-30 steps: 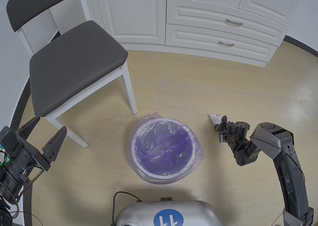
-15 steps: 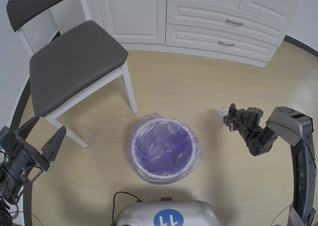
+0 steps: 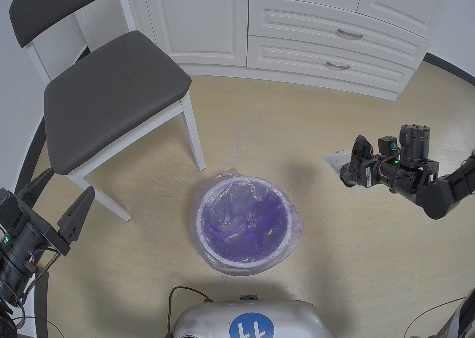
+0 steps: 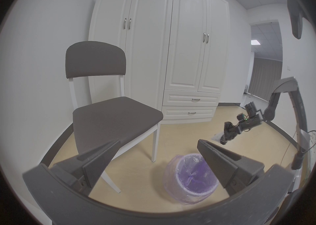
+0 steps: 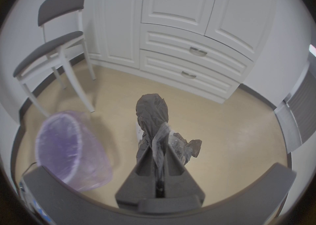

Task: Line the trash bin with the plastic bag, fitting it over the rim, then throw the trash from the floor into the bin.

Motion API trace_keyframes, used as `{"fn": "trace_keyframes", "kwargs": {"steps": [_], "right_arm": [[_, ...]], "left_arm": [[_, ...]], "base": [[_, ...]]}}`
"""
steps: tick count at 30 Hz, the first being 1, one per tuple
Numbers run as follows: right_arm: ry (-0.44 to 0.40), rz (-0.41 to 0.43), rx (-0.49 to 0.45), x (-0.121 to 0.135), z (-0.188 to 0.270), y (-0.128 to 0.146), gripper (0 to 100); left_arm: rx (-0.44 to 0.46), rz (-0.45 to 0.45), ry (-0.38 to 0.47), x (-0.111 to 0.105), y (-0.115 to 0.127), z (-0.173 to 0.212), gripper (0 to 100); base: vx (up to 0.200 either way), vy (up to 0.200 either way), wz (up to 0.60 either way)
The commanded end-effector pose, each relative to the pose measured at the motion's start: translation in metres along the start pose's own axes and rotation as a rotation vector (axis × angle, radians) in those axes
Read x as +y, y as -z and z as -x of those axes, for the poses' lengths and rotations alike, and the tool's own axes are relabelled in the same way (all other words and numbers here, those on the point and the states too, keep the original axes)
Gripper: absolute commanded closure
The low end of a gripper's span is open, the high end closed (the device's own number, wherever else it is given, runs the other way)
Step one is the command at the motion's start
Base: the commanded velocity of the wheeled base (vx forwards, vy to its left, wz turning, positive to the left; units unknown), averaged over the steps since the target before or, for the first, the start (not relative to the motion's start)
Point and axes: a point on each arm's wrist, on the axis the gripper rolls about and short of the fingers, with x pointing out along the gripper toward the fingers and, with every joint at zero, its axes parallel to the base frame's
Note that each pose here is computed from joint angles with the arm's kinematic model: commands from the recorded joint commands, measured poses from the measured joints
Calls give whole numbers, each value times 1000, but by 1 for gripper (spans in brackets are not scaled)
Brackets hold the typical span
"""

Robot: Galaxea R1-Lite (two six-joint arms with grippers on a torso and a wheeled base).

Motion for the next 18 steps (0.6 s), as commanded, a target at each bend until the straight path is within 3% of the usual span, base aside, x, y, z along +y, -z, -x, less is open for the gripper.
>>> {"fn": "trace_keyframes", "kwargs": {"steps": [1,6,13,14,17,18], "right_arm": [[-210,-53,-70,22,92,-41,100],[-424,-116,-2,39,125,-54,100],[-598,-223,31,78,139,-65,100],[-660,-276,62,98,142,-67,100],[-704,-344,92,116,144,-72,100],[-728,-407,126,130,141,-76,100]], "left_arm": [[-38,-28,1,0,-5,6,0],[-55,-43,0,0,-8,8,0],[-65,-69,1,0,-9,11,0],[-65,-78,4,0,-9,11,0],[-67,-83,9,-1,-9,12,0],[-77,-83,15,-2,-10,13,0]], "base": [[0,0,0],[0,0,0],[0,0,0],[0,0,0],[0,0,0],[0,0,0]]}}
